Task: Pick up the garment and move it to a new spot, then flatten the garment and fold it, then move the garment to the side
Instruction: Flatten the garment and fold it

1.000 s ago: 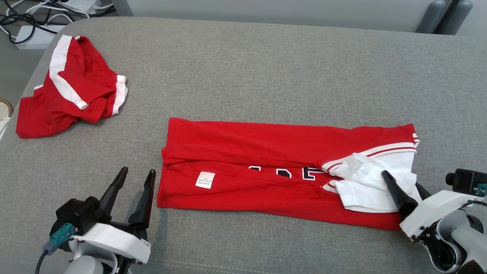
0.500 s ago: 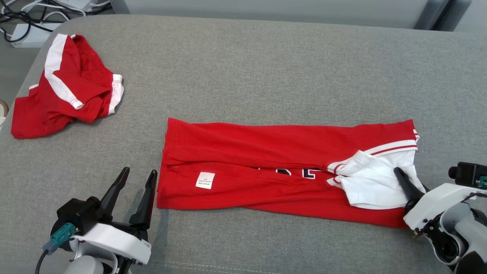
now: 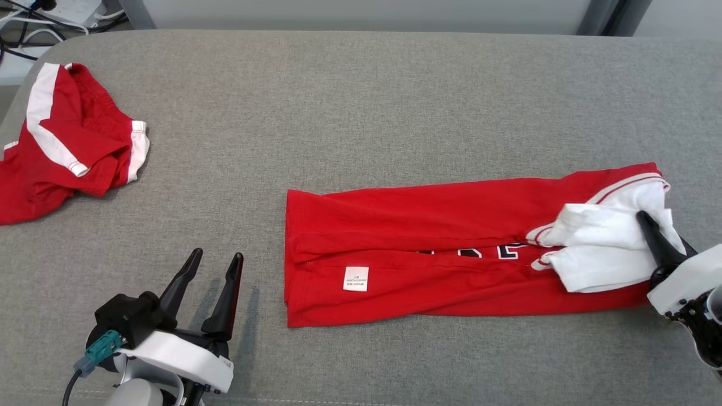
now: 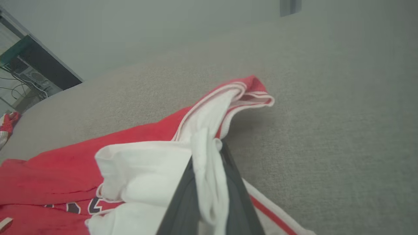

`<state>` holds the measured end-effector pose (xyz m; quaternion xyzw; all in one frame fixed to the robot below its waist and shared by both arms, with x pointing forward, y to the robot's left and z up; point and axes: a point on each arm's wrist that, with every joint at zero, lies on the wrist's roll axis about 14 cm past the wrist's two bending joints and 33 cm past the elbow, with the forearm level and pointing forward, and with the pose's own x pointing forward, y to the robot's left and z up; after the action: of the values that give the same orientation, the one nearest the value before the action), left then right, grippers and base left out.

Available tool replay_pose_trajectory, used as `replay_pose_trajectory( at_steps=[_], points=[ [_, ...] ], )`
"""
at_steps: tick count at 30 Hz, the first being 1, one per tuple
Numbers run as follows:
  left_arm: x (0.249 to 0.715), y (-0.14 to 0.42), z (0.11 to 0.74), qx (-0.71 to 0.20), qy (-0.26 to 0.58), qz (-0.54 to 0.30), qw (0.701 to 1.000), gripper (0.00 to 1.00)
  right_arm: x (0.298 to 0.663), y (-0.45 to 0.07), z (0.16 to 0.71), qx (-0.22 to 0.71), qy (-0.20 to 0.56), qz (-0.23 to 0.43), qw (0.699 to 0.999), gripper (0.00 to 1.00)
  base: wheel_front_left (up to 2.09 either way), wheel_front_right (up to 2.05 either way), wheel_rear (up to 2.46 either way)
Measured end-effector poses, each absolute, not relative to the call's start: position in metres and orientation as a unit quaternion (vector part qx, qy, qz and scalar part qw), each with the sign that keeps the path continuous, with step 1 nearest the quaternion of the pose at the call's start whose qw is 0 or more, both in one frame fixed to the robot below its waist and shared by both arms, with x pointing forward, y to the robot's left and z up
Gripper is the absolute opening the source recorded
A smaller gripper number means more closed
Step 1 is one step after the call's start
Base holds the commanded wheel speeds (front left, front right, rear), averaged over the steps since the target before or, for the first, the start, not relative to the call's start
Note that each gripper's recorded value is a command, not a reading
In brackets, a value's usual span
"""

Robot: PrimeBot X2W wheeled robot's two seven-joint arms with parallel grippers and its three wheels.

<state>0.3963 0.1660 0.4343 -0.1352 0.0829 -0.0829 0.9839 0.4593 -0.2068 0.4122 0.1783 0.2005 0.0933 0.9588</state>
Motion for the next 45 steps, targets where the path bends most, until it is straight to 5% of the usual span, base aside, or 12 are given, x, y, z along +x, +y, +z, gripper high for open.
replay_pose_trajectory(
  at_steps=[7, 18, 42, 43, 44, 45],
  points=[
    [0.398, 0.155, 0.434, -0.142, 0.084, -0.096, 0.982, 1.0, 0.461, -0.162, 0.462, 0.181, 0.14, 0.189, 0.955, 0.0, 0.0, 0.0, 0.0],
    [0.398, 0.153, 0.44, -0.146, 0.076, -0.095, 0.982, 1.0, 0.436, -0.049, 0.48, 0.188, 0.178, 0.356, 0.898, 0.0, 0.0, 0.0, 0.0],
    [0.375, 0.181, 0.435, -0.158, 0.087, -0.038, 0.983, 1.0, 0.414, 0.109, 0.445, 0.197, 0.246, 0.484, 0.817, 0.0, 0.0, 0.0, 0.0],
    [0.374, 0.182, 0.435, -0.158, 0.087, -0.037, 0.983, 1.0, 0.414, 0.11, 0.443, 0.197, 0.246, 0.482, 0.818, 0.17, 0.0, 0.0, 0.0],
    [0.374, 0.182, 0.435, -0.157, 0.087, -0.037, 0.983, 1.0, 0.415, 0.109, 0.444, 0.201, 0.243, 0.479, 0.819, 0.49, 0.0, 0.0, 0.0],
    [0.375, 0.181, 0.435, -0.158, 0.087, -0.038, 0.983, 1.0, 0.417, 0.11, 0.447, 0.206, 0.24, 0.478, 0.82, 1.0, 0.0, 0.0, 0.0]
  ],
)
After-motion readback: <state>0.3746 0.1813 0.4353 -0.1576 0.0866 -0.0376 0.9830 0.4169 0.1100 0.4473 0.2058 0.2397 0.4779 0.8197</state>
